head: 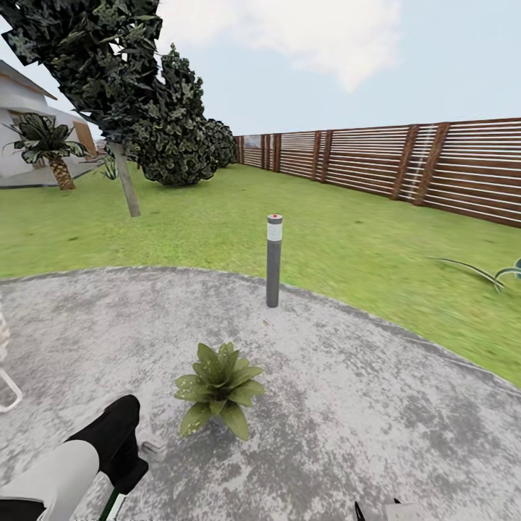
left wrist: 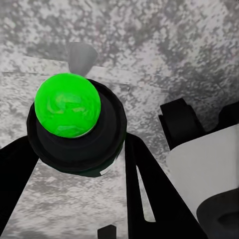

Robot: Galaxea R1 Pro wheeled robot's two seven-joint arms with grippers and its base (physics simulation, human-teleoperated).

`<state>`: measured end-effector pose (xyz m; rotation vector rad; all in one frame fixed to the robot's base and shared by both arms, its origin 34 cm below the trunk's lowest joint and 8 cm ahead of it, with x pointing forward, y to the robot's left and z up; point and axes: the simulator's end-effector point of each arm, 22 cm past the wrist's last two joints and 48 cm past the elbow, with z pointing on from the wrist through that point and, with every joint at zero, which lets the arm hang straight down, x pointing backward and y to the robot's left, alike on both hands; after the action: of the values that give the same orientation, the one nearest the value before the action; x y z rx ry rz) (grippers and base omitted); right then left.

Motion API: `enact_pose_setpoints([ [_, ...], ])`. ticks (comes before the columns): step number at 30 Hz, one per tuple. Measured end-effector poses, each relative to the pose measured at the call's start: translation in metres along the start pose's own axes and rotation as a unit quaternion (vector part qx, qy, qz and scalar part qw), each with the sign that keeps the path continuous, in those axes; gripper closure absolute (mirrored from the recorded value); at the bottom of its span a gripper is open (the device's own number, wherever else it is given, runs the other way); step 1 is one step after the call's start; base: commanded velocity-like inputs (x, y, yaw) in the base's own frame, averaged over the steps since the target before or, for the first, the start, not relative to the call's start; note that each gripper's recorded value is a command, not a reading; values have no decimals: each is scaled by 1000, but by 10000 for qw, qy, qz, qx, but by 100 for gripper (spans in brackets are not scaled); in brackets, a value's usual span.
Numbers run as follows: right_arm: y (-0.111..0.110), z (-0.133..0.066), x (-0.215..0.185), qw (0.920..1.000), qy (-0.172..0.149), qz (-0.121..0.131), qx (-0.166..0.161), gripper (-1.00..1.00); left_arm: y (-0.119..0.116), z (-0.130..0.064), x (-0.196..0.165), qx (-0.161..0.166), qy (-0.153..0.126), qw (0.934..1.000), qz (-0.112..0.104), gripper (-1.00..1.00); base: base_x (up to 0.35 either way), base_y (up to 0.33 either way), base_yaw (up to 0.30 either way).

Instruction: Pick up the pesticide atomizer in the garden and spray insectifuge to fully cover both potted plants in the garden.

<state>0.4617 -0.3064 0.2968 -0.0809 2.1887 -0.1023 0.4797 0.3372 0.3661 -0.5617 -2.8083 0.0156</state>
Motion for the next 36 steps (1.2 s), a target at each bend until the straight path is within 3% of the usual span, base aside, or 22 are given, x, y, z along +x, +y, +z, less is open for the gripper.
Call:
enact_pose_setpoints([
  [9,0,0,0,10000,-3,-2,-2,-100,1,-2,-2,-1,-38,10000,-7,100,1,0,7],
  [13,1,0,0,10000,-1,-3,-14,-100,4,-24,-27,106,-529,9983,-232,100,0,0,0],
  [18,1,0,0,10000,0,-8,-24,-100,7,-33,-36,323,-784,9949,-555,100,0,0,0],
  [26,0,0,0,10000,-1,-17,-19,-100,6,-23,-25,349,-667,9954,-593,100,27,0,0],
  [29,0,0,0,10000,-3,-15,-17,-100,17,-21,-20,164,-604,9961,-620,100,247,-70,0],
  [36,0,0,0,10000,-7,-13,-13,-100,17,-16,-17,112,-539,9965,-636,100,160,-198,0],
])
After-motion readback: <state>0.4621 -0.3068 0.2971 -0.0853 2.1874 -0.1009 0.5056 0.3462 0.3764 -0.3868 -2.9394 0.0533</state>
